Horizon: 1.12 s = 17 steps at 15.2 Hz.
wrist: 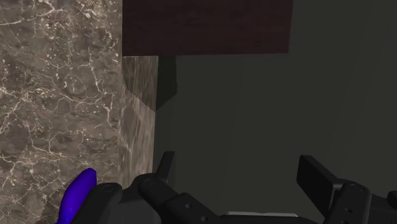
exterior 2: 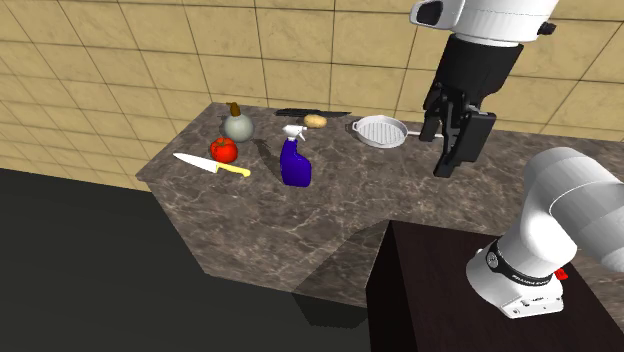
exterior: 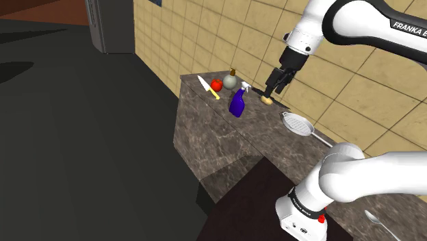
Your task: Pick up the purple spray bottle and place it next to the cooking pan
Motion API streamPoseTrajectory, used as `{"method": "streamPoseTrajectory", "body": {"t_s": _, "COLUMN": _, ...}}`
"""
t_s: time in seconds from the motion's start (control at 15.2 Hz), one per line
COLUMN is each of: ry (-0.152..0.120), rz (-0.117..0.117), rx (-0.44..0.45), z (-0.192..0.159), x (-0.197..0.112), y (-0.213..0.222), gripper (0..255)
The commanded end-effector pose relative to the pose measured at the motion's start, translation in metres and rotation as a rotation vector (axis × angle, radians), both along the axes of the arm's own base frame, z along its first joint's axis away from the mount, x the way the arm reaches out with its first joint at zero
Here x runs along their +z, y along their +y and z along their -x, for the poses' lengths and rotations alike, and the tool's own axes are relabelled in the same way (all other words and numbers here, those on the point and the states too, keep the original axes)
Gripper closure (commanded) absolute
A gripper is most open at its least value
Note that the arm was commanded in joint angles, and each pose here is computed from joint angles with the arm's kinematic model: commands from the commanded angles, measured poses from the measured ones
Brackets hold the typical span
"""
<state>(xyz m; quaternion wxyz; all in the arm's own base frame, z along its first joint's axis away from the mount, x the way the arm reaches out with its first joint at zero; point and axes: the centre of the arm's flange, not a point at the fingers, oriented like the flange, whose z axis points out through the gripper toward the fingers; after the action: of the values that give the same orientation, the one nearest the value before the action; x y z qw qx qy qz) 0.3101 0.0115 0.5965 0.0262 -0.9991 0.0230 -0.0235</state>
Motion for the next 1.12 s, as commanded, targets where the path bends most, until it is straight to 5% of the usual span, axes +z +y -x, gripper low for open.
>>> {"method": "streamPoseTrajectory", "body": {"t_s": 0.0, "ry": 0.000, "rz": 0.000, "rx": 0.000, "z": 0.000, "x": 0.000, "y": 0.000, "gripper": 0}}
{"method": "streamPoseTrajectory", "body": {"t_s": 1.06, "ry": -0.149, "rz": 0.028, "rx": -0.018, "z": -0.067, "x": -0.131, "y": -0.137, "gripper": 0}}
